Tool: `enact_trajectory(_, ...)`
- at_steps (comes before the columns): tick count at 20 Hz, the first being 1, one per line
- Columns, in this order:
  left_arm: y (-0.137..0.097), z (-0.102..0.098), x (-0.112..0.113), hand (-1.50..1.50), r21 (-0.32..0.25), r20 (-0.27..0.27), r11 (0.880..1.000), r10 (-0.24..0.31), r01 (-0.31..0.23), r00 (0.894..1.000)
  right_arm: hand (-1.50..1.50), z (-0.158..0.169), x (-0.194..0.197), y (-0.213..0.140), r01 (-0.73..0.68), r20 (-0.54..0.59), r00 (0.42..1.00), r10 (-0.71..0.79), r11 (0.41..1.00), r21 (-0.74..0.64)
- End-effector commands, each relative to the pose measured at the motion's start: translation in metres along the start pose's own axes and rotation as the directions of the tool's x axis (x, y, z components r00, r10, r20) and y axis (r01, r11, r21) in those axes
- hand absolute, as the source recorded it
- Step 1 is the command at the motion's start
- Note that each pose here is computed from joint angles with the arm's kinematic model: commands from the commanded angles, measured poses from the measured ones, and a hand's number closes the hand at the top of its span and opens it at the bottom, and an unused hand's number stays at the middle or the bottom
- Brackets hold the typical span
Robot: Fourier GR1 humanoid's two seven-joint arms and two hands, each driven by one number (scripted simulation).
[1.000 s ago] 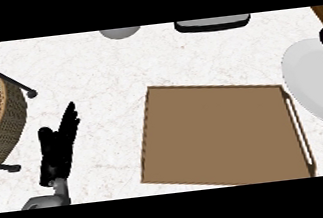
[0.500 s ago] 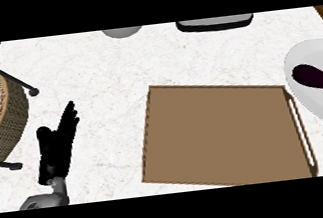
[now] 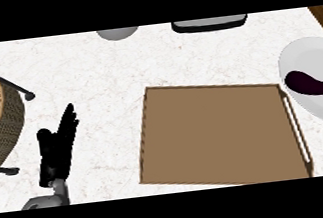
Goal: Pick the eggplant from the tray and place it in the plate
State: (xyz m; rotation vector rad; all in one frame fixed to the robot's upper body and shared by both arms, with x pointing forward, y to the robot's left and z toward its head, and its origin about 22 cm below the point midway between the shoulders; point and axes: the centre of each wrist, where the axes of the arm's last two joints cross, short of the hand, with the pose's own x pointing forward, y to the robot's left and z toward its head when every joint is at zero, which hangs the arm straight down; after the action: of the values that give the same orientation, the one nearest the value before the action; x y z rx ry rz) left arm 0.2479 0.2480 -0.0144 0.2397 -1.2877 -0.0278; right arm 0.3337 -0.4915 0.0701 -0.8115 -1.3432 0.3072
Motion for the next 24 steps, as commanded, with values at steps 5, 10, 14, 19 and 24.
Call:
enact_trajectory(5, 0.008, -0.005, 0.016, 0.00, 0.010, 0.022, 1.000, -0.005, 0.004, 1.000, -1.50, 0.023, -0.039, -0.030, 0.399, 0.104, 0.915, -0.390, 0.913, -0.085)
enact_trajectory(10, -0.012, 0.000, -0.011, 0.00, -0.007, -0.006, 1.000, -0.024, 0.024, 1.000, -1.50, 0.033, -0.051, -0.049, 0.427, 0.110, 0.901, -0.420, 0.903, -0.047)
enact_trajectory(14, -0.006, -0.003, 0.012, 0.00, -0.014, 0.013, 1.000, -0.018, 0.019, 1.000, -1.50, 0.037, -0.059, -0.032, 0.453, 0.152, 0.883, -0.444, 0.891, -0.032)
enact_trajectory(19, -0.009, 0.002, 0.011, 0.00, -0.014, 0.016, 1.000, -0.002, 0.002, 1.000, -1.50, 0.049, -0.076, -0.017, 0.414, 0.175, 0.898, -0.404, 0.910, -0.021)
enact_trajectory(24, 0.015, -0.009, 0.003, 0.00, -0.016, 0.013, 1.000, -0.014, 0.014, 1.000, -1.50, 0.035, -0.058, -0.017, 0.373, 0.126, 0.923, -0.363, 0.926, -0.058)
